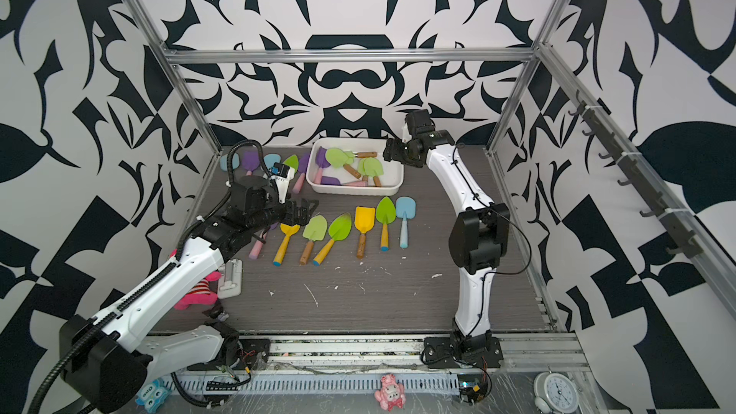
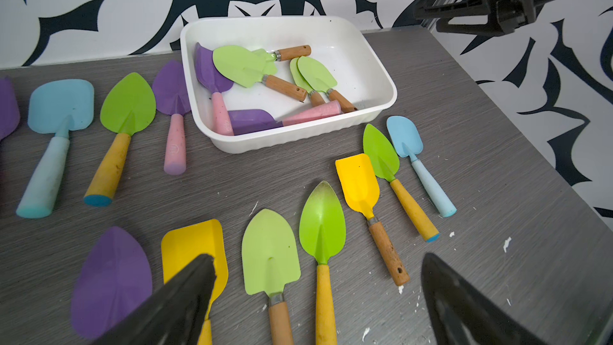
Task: Take the shovel out of the storage box
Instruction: Pick up the shovel from the storage box.
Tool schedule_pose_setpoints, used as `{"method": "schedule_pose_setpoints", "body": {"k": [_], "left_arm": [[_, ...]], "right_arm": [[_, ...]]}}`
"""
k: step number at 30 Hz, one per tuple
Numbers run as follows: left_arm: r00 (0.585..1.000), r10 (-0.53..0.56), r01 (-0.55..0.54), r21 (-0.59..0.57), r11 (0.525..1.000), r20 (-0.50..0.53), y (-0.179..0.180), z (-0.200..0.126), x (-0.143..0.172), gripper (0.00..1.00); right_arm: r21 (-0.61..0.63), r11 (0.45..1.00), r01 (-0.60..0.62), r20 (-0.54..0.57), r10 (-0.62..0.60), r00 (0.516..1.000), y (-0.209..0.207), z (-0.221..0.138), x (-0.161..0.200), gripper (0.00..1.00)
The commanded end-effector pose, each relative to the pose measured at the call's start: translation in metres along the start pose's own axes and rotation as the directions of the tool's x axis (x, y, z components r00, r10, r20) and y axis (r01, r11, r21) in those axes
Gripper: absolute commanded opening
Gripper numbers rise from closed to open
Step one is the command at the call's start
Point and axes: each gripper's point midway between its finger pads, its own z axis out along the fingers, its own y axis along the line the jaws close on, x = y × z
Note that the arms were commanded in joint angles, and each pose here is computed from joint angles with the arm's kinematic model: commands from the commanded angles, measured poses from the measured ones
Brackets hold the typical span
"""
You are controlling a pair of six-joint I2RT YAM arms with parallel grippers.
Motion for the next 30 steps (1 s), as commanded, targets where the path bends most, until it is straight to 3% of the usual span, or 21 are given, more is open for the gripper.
{"method": "schedule_pose_setpoints", "body": {"k": [1,12,30], "left_arm": [[0.999,0.031,-0.031,-0.004,1.0,0.044,-0.002,0.002,-0.022,0.99],[1.0,0.003,-0.002,0.023,1.0,-0.015,-0.005,0.024,-0.017,1.0],[0.998,0.021,-0.022,-0.027,0.999,-0.053,0.004,0.025,-0.011,0.99]], "right_arm": [[-0.047,0.999,-0.026,-0.026,0.025,0.999,0.012,-0.001,-0.006,0.77],[-0.042,0.998,-0.046,-0.148,0.04,0.988,0.002,0.074,0.013,0.68],[0.142,0.977,0.16,-0.269,-0.117,0.956,-0.023,0.143,0.057,0.62]]}}
